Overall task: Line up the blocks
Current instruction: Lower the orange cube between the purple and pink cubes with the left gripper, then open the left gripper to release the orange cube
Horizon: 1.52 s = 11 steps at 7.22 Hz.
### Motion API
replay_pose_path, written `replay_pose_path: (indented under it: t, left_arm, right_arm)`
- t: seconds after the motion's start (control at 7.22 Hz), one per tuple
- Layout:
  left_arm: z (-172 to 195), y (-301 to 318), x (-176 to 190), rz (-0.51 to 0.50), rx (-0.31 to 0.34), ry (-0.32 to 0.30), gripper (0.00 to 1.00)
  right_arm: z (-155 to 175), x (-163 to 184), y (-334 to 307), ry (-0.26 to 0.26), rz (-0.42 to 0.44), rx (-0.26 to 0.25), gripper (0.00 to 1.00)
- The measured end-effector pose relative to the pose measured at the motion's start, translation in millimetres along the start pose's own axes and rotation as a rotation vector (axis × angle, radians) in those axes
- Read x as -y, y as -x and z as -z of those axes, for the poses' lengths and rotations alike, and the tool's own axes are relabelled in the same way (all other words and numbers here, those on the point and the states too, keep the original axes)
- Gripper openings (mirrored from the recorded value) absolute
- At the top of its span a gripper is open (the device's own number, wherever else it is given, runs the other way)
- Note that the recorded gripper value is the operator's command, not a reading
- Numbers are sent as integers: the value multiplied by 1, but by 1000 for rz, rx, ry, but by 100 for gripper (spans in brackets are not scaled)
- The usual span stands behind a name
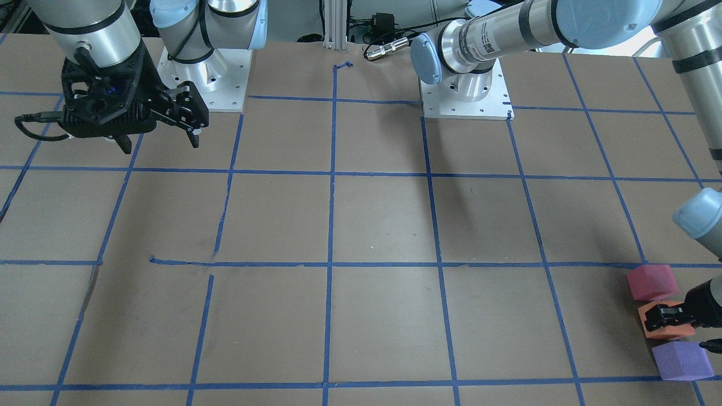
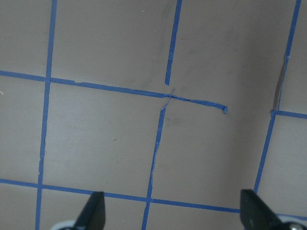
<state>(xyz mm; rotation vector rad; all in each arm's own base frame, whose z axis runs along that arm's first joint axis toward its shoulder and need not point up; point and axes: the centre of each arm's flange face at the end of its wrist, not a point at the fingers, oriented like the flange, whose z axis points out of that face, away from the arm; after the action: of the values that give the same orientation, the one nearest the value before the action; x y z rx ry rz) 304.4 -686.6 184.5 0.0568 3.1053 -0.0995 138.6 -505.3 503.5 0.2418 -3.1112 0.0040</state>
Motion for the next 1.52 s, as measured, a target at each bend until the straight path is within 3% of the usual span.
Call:
replay_pose_path:
  t: [0.42, 0.69, 0.83, 0.97, 1.52]
  left_arm:
    - [0, 3, -1, 1, 3, 0, 0]
    - [-2, 4, -3, 2, 1, 3, 77]
    - [-1, 4, -3, 1, 5, -1, 91]
    - [3, 4, -2, 2, 11, -9, 100]
    - [33, 3, -5, -1, 22, -2, 100]
  right_arm:
    - [0, 0, 0, 0, -1, 0, 100]
    - [0, 0, 0, 0, -1, 1, 100]
    - [0, 0, 0, 0, -1, 0, 100]
    - [0, 0, 0, 0, -1, 0, 100]
    - [0, 0, 0, 0, -1, 0, 100]
